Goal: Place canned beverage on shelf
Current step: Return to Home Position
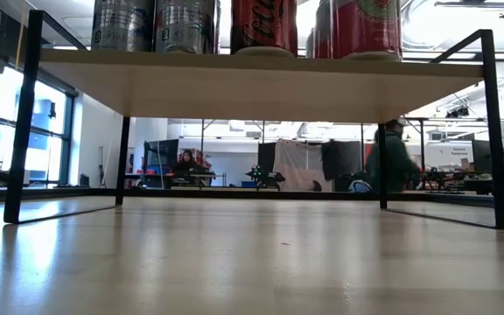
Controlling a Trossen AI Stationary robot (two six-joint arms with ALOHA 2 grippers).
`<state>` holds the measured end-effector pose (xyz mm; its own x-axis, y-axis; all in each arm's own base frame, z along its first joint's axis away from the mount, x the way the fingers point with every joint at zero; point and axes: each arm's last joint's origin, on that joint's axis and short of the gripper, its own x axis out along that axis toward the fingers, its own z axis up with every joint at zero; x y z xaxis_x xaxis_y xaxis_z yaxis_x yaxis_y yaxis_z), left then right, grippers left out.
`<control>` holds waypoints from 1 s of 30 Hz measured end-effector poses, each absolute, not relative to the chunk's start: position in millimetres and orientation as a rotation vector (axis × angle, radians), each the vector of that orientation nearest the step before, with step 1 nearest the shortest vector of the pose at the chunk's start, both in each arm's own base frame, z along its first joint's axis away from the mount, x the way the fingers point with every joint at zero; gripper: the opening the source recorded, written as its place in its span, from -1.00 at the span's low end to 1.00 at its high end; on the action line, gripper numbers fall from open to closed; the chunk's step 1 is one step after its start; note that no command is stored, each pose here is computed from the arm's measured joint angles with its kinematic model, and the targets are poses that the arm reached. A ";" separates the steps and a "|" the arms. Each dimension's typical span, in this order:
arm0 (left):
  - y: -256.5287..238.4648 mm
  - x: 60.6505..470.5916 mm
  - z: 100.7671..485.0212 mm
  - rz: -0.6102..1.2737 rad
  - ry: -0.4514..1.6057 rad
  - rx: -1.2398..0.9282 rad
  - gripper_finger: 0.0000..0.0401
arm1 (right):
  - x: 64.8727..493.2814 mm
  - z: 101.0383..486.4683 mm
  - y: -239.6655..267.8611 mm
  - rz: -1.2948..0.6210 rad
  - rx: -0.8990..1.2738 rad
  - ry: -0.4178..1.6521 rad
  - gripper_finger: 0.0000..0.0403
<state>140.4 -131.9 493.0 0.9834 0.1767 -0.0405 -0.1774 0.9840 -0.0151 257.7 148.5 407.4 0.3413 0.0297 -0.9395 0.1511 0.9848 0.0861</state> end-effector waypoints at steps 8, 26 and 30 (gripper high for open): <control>-131.8 140.2 487.2 0.176 0.070 -0.065 0.61 | 252.6 373.4 145.1 -0.269 0.164 1.279 0.37; -131.0 142.2 504.9 0.184 -0.034 -0.025 0.61 | 272.8 352.6 138.4 -0.513 0.494 1.145 0.37; -130.8 141.9 506.8 0.181 -0.047 -0.042 0.61 | 276.1 353.3 139.1 -0.505 0.548 1.127 0.37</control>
